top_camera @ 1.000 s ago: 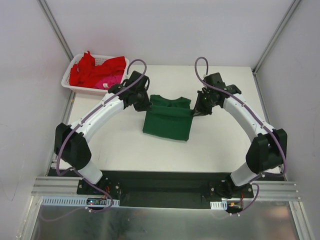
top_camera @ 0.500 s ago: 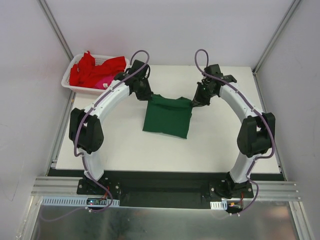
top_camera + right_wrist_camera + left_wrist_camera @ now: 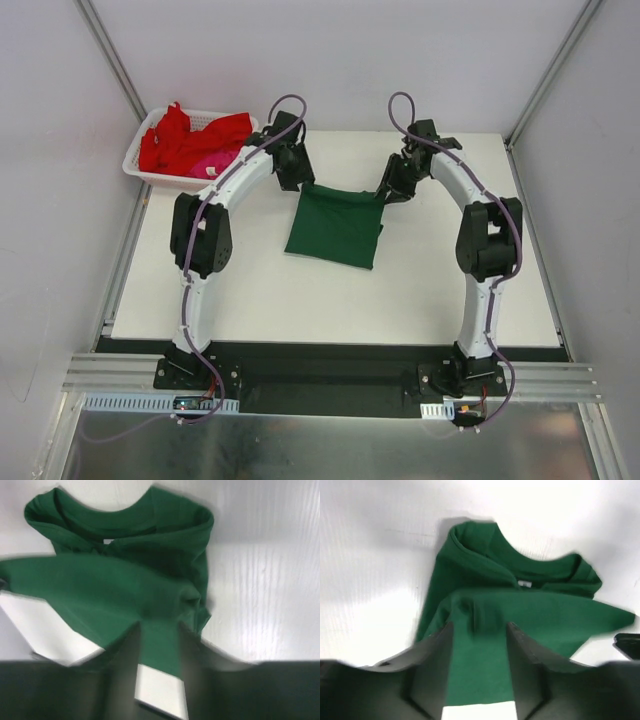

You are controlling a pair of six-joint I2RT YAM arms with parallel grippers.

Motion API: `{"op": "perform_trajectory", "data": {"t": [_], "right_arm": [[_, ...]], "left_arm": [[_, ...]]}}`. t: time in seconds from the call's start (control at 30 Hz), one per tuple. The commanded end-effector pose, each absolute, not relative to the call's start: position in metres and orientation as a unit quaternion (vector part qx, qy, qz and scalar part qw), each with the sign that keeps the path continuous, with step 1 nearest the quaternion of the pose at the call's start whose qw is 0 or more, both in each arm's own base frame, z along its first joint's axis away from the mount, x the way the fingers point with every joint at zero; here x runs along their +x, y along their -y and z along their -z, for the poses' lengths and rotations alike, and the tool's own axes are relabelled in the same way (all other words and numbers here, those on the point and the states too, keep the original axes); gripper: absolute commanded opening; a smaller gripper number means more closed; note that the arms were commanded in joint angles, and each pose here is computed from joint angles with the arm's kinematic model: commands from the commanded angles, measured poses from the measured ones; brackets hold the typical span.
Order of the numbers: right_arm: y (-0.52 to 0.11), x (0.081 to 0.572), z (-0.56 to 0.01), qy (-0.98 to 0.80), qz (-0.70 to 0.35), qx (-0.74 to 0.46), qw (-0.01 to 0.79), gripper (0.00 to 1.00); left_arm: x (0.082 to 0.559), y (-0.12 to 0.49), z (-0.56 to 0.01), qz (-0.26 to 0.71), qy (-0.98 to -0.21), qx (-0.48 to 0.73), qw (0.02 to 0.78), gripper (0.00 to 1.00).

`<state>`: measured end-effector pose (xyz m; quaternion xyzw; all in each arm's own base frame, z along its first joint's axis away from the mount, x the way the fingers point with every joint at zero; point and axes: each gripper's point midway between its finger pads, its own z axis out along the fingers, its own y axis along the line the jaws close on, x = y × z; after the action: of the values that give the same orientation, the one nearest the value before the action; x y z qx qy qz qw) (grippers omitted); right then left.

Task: Fold and stack the t-shirts

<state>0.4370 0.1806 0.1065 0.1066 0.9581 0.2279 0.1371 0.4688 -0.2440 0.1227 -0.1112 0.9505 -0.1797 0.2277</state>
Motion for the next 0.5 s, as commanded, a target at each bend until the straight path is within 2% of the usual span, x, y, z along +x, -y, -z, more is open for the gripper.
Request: {"op": "perform_trajectory", "data": {"t": [0.0,0.03,0.07,0.23,0.33,0.4,0.43,0.47], "right_arm": [[-0.181,0.451,-0.109,-0.959,-0.233,0.095,0.131,0.53],[-0.180,0.452,-0.111,-0.959,-0.233,0.095,0.132,0.61],[-0.180,0.450,-0.115,-0.958,-0.240,0.091,0.132,0.71],[-0.164,0.446,-0.180,-0.948,-0.226,0.075,0.213,0.83],[-0.161,0.439,-0.226,-0.934,-0.234,0.071,0.261,0.83],[-0.174,0.427,-0.244,-0.918,-0.280,0.068,0.271,0.79],[-0.187,0.417,-0.246,-0.909,-0.320,0.079,0.254,0.73],[-0.205,0.419,-0.254,-0.894,-0.348,0.065,0.276,0.72]], "left_arm": [[0.491,0.232,-0.128,0.174,-0.945,-0.120,0.249,0.77],[0.492,0.232,-0.130,0.173,-0.945,-0.113,0.252,0.99],[0.496,0.230,-0.139,0.177,-0.942,-0.109,0.264,0.99],[0.500,0.230,-0.219,0.209,-0.916,-0.061,0.337,0.99],[0.482,0.228,-0.276,0.237,-0.895,-0.042,0.377,0.99],[0.459,0.223,-0.293,0.248,-0.890,-0.045,0.380,0.99],[0.446,0.221,-0.273,0.243,-0.901,-0.052,0.355,0.99],[0.431,0.220,-0.283,0.253,-0.897,-0.053,0.358,0.99]]}}
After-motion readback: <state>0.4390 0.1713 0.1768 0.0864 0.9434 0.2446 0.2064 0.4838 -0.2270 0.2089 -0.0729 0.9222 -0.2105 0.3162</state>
